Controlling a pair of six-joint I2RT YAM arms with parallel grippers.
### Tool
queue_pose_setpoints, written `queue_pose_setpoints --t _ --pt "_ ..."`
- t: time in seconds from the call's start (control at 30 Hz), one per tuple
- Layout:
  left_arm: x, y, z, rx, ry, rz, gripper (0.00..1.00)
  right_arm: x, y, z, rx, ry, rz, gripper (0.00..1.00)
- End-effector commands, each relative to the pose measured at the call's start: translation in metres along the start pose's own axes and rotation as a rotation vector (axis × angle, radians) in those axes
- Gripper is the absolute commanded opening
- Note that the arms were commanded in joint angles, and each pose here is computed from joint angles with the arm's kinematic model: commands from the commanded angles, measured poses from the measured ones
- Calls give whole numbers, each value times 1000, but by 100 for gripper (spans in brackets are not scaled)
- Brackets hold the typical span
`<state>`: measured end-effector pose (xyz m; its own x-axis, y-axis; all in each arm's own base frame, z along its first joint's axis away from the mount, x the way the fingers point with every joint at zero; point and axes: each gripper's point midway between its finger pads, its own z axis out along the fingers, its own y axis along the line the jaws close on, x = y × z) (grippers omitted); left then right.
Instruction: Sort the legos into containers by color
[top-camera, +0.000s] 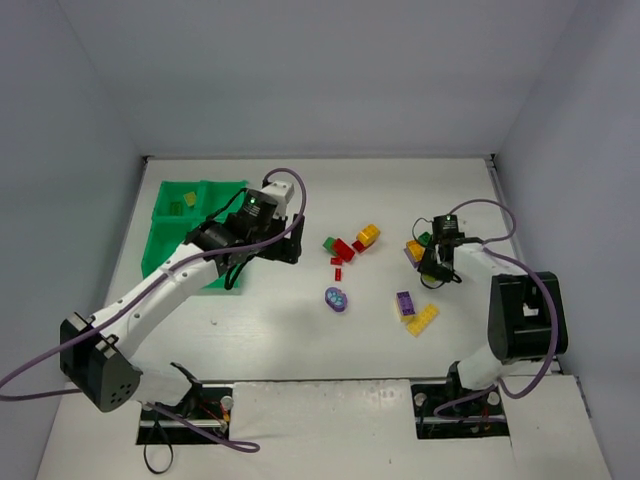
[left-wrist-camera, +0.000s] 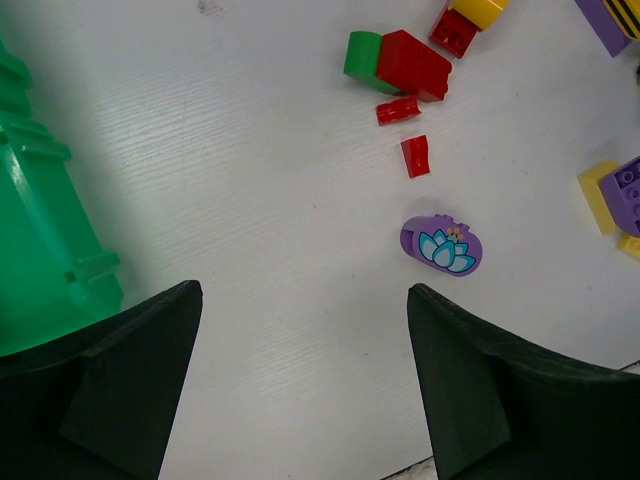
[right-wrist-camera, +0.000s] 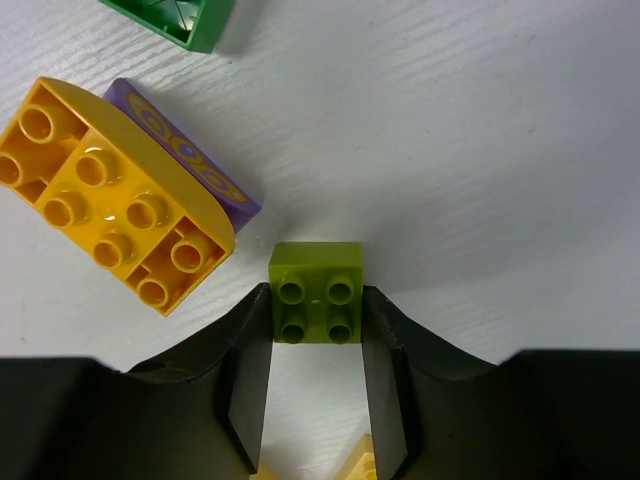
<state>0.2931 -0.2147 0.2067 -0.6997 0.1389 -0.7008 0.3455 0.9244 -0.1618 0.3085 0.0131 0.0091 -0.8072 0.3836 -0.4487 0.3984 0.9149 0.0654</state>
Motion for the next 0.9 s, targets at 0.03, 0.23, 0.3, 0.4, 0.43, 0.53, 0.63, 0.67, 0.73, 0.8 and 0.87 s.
queue_pose_setpoints --t 0.03,0.23,0.3,0.4,0.43,0.53,0.63,0.67,0.73,0.8,0.87 --pt "-30 -12 -16 72 -114 2 77 -16 -1 -16 -19 -85 -5 7" --pt "-40 -32 -26 192 -157 28 77 -42 45 -83 -304 -227 -47 0" --pt "-47 -42 -32 250 -188 39 77 -55 63 -122 -443 -314 -79 0" --pt "-56 -54 -41 332 -232 43 77 -64 86 -176 -640 -437 -172 0" --pt "-61 -56 -45 349 -247 31 77 -64 91 -188 -688 -464 -204 0" --pt "-74 -69 -52 419 -267 0 77 -55 107 -220 -840 -505 -305 0" --pt "-87 -87 -61 502 -251 -46 77 -47 121 -245 -944 -577 -392 0" --pt "-94 -94 -65 530 -236 -60 77 -42 125 -253 -975 -595 -421 0" --pt "-103 -105 -72 573 -194 -107 77 -34 136 -266 -1039 -637 -490 0" --pt "-109 -110 -77 587 -162 -144 77 -27 144 -275 -1078 -679 -551 0" --pt "-106 -114 -80 590 -98 -192 77 -22 147 -280 -1082 -742 -619 0"
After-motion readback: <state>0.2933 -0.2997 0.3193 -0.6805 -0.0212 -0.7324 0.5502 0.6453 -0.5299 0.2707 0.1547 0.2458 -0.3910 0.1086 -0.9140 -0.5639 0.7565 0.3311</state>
